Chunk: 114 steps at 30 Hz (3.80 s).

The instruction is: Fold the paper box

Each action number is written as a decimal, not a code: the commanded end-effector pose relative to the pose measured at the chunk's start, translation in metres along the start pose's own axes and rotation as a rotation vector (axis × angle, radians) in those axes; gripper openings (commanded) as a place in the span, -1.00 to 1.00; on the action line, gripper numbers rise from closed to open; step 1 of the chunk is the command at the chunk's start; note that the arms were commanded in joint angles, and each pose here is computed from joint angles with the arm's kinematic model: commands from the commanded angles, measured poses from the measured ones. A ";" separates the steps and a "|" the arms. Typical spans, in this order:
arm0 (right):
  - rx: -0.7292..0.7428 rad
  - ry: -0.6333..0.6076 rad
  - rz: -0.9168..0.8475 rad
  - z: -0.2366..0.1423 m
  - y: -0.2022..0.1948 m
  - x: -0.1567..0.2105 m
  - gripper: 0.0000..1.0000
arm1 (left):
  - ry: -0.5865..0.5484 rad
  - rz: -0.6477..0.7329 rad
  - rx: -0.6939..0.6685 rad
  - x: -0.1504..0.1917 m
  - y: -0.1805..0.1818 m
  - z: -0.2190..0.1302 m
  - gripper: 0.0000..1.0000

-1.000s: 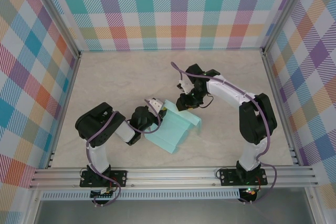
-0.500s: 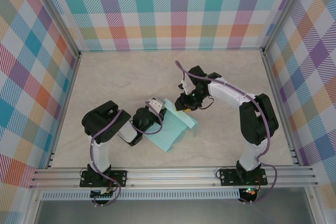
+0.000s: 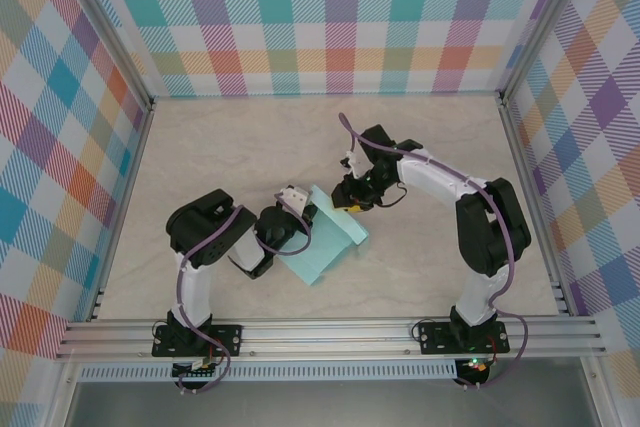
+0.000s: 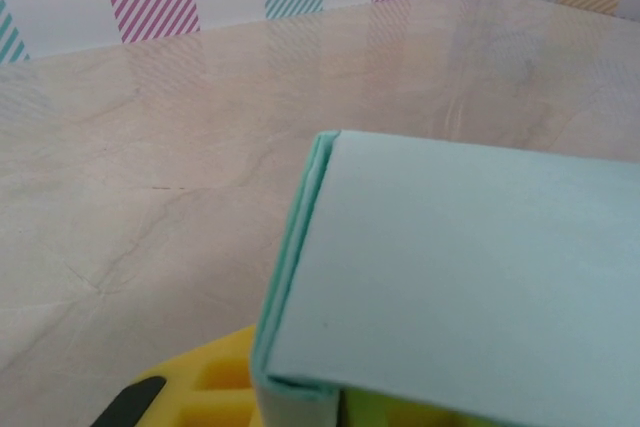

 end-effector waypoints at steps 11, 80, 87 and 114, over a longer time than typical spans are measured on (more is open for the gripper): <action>-0.067 0.095 0.029 0.015 0.009 0.016 -0.28 | 0.088 -0.082 -0.045 0.021 0.005 0.002 -0.65; -0.066 0.110 -0.009 0.029 0.023 0.013 -0.29 | 0.063 0.045 -0.011 -0.015 0.009 -0.017 -0.86; -0.071 0.122 -0.004 0.032 0.024 0.014 -0.29 | 0.081 0.059 -0.070 -0.002 0.007 -0.014 -0.87; -0.082 -0.476 -0.258 -0.084 0.035 -0.004 0.21 | 0.115 -0.009 -0.237 -0.008 0.029 -0.023 -0.85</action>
Point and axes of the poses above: each hand's point on the last joint's axis, 136 mm out from that joint toward the fingers, its own z axis out along the fingers, its own y axis along the line the jaws close on, x = y × z, the point moved 7 cm from there along -z, back along the fingers, and after that the axes turned 3 degrees about z, right-handed, at the moved point
